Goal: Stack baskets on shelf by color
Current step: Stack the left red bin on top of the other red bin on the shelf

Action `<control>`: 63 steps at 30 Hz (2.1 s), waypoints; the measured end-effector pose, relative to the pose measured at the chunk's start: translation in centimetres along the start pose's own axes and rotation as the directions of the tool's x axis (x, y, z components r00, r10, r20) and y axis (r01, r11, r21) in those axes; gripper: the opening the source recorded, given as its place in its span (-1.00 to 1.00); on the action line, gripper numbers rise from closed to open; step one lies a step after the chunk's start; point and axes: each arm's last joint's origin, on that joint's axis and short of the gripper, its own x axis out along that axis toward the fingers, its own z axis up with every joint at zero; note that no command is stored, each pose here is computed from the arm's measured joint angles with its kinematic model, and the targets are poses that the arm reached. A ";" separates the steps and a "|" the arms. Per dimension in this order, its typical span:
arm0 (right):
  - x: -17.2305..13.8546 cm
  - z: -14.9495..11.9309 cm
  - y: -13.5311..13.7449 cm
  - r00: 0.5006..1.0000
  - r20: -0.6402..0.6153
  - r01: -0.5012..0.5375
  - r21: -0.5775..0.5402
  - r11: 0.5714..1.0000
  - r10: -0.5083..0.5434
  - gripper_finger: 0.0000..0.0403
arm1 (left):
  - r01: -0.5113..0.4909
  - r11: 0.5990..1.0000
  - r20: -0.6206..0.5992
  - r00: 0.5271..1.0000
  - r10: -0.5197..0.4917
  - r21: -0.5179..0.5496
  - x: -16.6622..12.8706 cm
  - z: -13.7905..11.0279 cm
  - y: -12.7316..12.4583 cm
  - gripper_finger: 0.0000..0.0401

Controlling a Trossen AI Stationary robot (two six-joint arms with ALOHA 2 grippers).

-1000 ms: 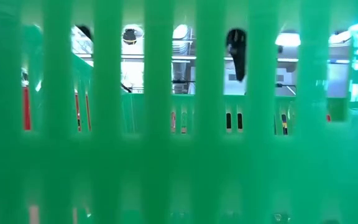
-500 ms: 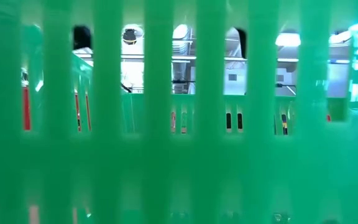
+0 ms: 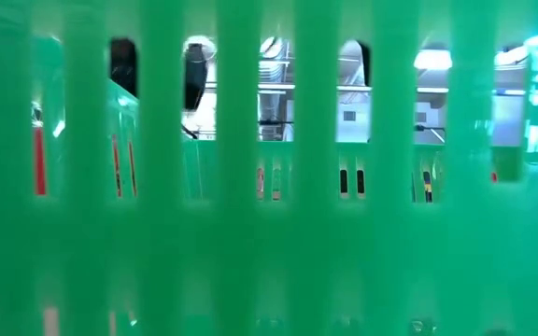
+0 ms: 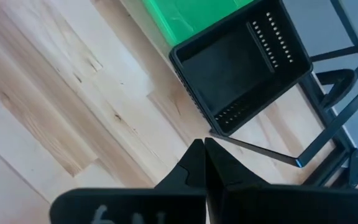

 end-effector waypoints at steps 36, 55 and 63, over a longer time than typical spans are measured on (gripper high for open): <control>-3.9 -2.4 -5.1 0.985 0.088 0.146 0.042 0.988 -0.149 -0.99 | -0.439 0.895 0.281 0.852 0.442 -0.076 -13.0 9.9 -4.4 -1.00; -12.8 -12.6 -17.7 0.894 0.391 0.035 0.428 0.903 -0.220 -1.00 | -0.311 0.760 0.385 0.716 0.582 -0.571 -21.0 15.5 7.9 -1.00; -14.2 -16.4 -20.1 0.854 0.403 0.075 0.531 0.844 -0.329 -1.00 | -0.163 0.705 0.414 0.711 0.569 -0.690 -24.4 16.9 15.4 -1.00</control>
